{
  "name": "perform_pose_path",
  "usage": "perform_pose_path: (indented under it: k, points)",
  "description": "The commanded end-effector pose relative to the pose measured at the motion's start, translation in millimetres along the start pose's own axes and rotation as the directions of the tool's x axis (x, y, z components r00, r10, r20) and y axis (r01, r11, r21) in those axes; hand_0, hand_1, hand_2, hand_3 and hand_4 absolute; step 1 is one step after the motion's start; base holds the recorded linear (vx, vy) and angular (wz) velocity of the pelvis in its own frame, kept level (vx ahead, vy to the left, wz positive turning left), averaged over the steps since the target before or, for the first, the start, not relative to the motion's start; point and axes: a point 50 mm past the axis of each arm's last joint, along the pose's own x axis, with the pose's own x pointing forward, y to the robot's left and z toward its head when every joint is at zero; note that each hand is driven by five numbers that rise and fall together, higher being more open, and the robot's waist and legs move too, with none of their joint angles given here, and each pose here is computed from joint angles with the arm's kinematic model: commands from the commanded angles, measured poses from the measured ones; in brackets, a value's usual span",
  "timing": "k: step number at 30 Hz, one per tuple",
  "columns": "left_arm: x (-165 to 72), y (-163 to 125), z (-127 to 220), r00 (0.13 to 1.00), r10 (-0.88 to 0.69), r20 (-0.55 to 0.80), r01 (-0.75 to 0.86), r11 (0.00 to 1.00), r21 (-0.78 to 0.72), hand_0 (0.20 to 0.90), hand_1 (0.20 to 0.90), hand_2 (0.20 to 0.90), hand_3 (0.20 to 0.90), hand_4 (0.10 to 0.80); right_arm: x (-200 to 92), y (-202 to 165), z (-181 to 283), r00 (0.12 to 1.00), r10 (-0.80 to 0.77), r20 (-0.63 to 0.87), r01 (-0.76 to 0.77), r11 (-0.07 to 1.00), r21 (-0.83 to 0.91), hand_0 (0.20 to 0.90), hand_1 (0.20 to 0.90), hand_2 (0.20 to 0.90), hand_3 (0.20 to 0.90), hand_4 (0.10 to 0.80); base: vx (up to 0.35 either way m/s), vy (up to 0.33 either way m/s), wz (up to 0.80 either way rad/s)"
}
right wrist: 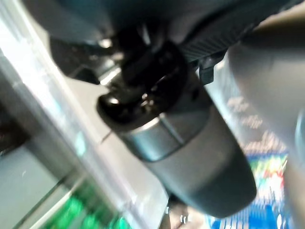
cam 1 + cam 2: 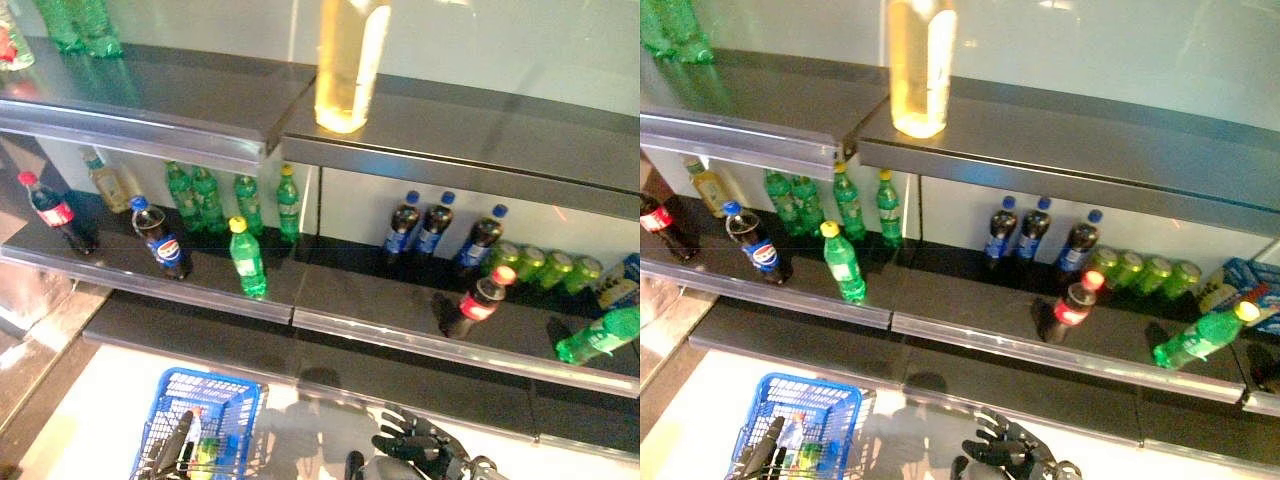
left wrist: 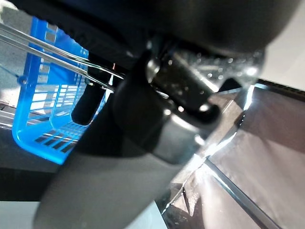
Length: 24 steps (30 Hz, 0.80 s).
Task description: Pick up the drink and place into the basket.
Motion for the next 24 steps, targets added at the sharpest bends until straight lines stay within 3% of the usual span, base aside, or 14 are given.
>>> perform_pose_path:
  k: [1,6,14,19,24]
  points:
    - [2,-12,27,0.989,-0.049,0.142,0.080,0.973,-0.219,0.300,0.300,0.300,0.200,0.100,-3,-9,13,0.999,-0.028,0.040,0.030,0.998,-0.053,0.900,0.900,0.900,0.900,0.800,-0.004,0.035,-1.17]
    - [3,15,13,0.993,0.072,0.092,-0.052,0.978,-0.201,0.300,0.300,0.300,0.200,0.100,5,-11,13,0.991,-0.120,0.064,0.117,0.992,0.050,0.900,0.900,0.900,0.900,0.800,-0.009,0.040,-0.75]
    - [4,22,2,0.995,0.084,0.051,-0.082,0.996,-0.038,0.300,0.300,0.300,0.200,0.100,13,-4,3,0.981,-0.193,0.016,0.191,0.979,0.065,0.900,0.900,0.900,0.900,0.800,0.023,0.008,-0.25]
    - [3,34,5,0.992,0.117,0.056,-0.114,0.992,-0.051,0.300,0.300,0.300,0.200,0.100,25,13,12,0.991,-0.135,0.012,0.135,0.991,0.000,0.900,0.900,0.900,0.900,0.800,0.001,-0.161,-0.49]
    - [7,28,11,0.993,0.108,0.057,-0.107,0.994,-0.019,0.300,0.300,0.300,0.200,0.100,31,19,15,0.990,-0.140,0.036,0.138,0.990,0.037,0.900,0.900,0.900,0.900,0.800,0.004,-0.256,-0.22]
